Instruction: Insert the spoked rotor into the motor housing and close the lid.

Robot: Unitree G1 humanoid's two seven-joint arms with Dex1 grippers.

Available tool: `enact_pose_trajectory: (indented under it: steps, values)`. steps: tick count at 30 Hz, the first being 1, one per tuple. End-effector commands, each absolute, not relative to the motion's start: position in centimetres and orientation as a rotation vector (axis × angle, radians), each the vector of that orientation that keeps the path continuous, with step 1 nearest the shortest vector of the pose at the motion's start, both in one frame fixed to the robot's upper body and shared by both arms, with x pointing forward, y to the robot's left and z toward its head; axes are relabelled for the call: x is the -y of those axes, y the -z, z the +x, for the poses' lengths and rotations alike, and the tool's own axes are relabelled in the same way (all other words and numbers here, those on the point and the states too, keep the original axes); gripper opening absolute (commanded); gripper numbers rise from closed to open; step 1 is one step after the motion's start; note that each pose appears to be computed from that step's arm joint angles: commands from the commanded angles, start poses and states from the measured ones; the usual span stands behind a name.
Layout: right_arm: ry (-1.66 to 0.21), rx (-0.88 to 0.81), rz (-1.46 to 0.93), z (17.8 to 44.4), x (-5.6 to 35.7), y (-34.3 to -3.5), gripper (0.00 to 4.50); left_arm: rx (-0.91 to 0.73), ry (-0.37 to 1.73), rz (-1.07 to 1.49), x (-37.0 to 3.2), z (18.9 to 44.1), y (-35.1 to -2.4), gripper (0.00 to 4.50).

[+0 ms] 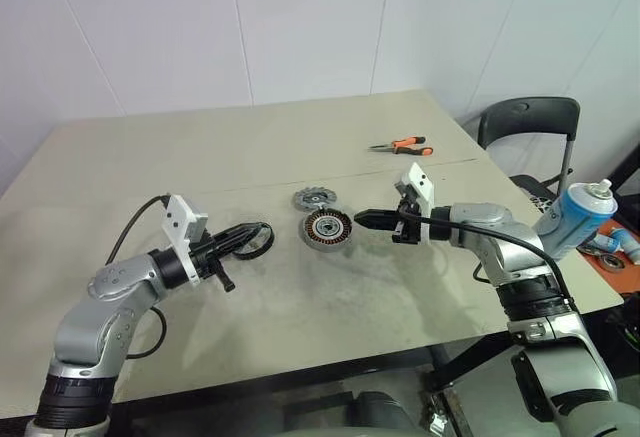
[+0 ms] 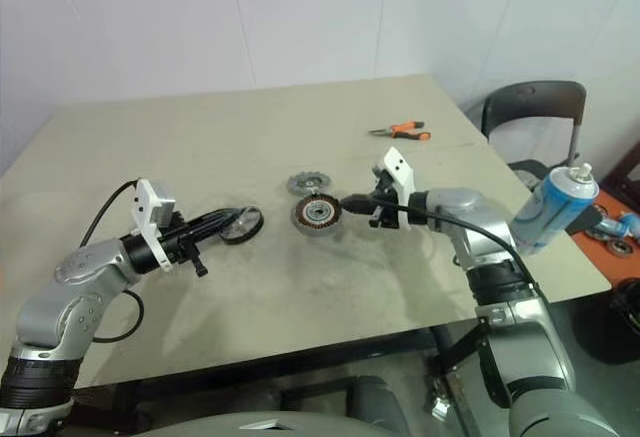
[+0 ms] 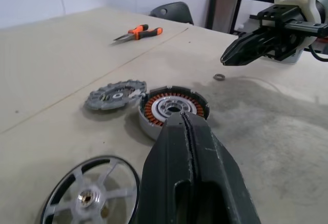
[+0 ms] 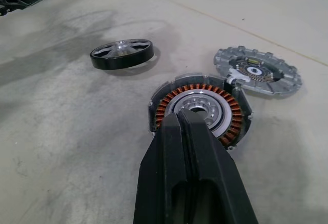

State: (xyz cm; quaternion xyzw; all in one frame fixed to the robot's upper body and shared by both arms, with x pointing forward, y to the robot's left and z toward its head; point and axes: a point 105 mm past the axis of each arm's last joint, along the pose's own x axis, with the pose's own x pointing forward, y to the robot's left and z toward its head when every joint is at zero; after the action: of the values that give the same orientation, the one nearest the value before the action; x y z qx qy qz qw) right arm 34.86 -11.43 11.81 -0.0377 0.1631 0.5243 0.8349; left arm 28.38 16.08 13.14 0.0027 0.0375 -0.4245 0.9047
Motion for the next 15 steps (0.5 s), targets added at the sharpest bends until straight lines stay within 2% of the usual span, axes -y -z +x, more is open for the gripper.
enact_pose_trajectory:
  steps: [1,15]
  values:
    - [-1.110,-0.284,-0.117,35.4,11.3,-13.4,0.00,-0.048,0.896,0.016,-15.8,28.4,-14.0,0.00]
    - [-1.091,-0.227,-0.137,35.5,11.6,-13.8,0.00,-0.072,0.866,0.049,-16.8,28.5,-13.5,0.00]
